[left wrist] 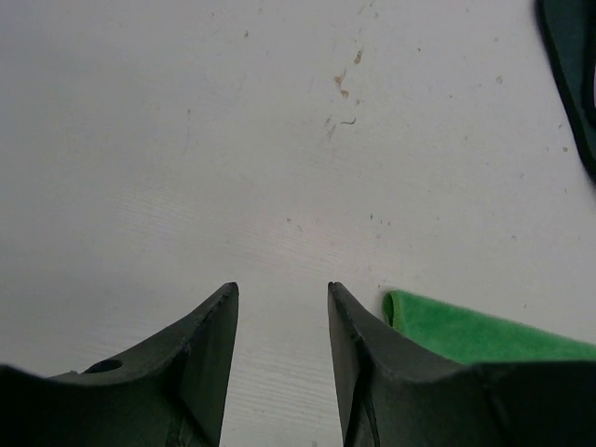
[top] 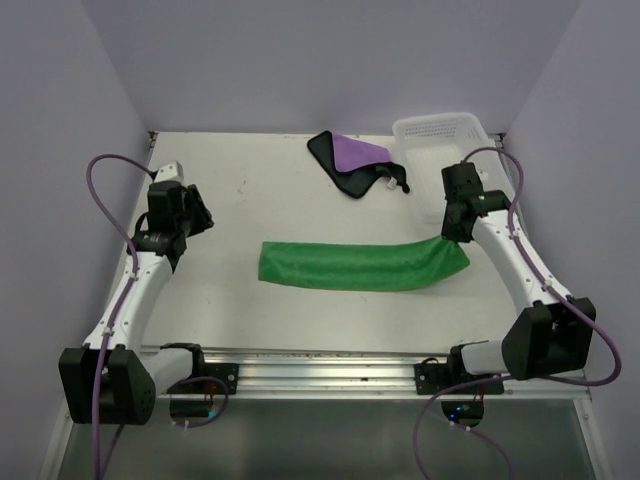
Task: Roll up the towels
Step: Fold the towel
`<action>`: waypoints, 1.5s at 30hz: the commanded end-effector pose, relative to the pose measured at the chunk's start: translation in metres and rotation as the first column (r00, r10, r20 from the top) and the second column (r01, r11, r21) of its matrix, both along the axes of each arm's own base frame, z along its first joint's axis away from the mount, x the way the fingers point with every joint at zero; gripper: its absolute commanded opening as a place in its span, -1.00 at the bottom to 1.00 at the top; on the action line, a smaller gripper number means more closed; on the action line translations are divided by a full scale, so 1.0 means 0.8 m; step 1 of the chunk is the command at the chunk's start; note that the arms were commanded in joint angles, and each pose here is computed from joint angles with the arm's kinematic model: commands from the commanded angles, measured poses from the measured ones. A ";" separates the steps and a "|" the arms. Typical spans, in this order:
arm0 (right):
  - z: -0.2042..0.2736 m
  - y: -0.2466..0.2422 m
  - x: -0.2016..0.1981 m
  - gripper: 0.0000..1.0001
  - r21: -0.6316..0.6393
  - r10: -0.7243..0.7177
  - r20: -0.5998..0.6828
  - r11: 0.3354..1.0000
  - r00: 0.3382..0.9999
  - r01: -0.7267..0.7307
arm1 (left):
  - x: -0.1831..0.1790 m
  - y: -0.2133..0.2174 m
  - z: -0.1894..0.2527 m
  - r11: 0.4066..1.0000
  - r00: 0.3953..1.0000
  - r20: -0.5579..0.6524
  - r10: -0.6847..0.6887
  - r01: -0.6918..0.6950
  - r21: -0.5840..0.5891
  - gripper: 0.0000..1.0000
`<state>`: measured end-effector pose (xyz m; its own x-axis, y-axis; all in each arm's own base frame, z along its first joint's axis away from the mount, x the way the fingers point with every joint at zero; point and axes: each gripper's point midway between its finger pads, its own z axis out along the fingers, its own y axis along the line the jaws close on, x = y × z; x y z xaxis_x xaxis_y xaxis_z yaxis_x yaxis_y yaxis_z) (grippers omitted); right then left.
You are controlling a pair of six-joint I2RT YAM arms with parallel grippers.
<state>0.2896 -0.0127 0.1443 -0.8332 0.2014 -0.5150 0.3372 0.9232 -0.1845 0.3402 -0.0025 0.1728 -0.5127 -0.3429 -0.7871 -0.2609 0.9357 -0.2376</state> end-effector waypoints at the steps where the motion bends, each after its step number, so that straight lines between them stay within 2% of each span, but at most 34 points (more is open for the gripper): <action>1: 0.046 0.042 0.014 -1.00 0.034 0.103 0.086 0.994 0.991 -0.106 | 0.007 -0.006 0.015 0.999 0.997 0.061 -0.038 0.039 -0.010 -0.05; 4: 0.053 0.099 0.017 -1.00 0.062 0.179 0.081 0.981 0.981 -0.184 | 0.008 -0.008 0.013 0.999 0.997 0.059 -0.047 0.048 -0.015 -0.05; 6: 0.047 0.134 0.009 -1.00 0.046 0.246 0.032 0.968 0.969 -0.248 | 0.008 -0.009 0.013 0.998 0.997 0.057 -0.051 0.052 -0.018 -0.05; 10: 0.030 0.191 0.018 -1.00 0.011 0.283 -0.027 0.959 0.959 -0.282 | 0.007 -0.010 0.014 0.998 0.997 0.062 -0.056 0.057 -0.021 -0.04; 13: 0.031 0.243 0.022 -1.00 0.033 0.338 -0.007 0.941 0.941 -0.338 | 0.006 -0.010 0.015 0.998 0.996 0.063 -0.056 0.057 -0.021 -0.03; 15: 0.014 0.278 0.020 -1.00 0.021 0.390 -0.050 0.921 0.919 -0.390 | 0.006 -0.010 0.015 0.998 0.996 0.065 -0.057 0.058 -0.019 -0.03; 16: 0.027 0.298 0.028 -1.00 0.033 0.407 -0.018 0.913 0.913 -0.406 | 0.006 -0.010 0.015 0.998 0.996 0.065 -0.057 0.058 -0.019 -0.03; 17: 0.007 0.313 0.032 -1.00 0.024 0.416 -0.059 0.909 0.907 -0.416 | 0.006 -0.010 0.015 0.998 0.996 0.063 -0.057 0.058 -0.019 -0.02; 22: -0.005 0.388 0.038 -1.00 0.091 0.483 -0.062 0.874 0.874 -0.477 | 0.007 -0.013 0.008 0.997 0.996 0.048 -0.071 0.072 -0.024 -0.01; 24: -0.016 0.404 0.036 -1.00 0.097 0.496 -0.078 0.867 0.865 -0.489 | 0.007 -0.013 0.007 0.997 0.996 0.045 -0.072 0.073 -0.025 0.00; 37: 0.006 0.462 0.030 -1.00 0.227 0.524 -0.013 0.831 0.852 -0.508 | 0.008 -0.021 0.004 0.994 0.994 0.042 -0.101 0.102 -0.042 0.02; 45: -0.001 0.507 0.017 -1.00 0.312 0.565 -0.012 0.786 0.825 -0.533 | 0.008 -0.022 0.001 0.993 0.994 0.033 -0.107 0.108 -0.047 0.03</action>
<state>0.3123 0.3715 0.1384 -0.8787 -0.1977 -0.4345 -0.2363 0.9710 0.0363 0.3389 -0.0202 0.1669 -0.5503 -0.3403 -0.7624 -0.1835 0.9401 -0.2872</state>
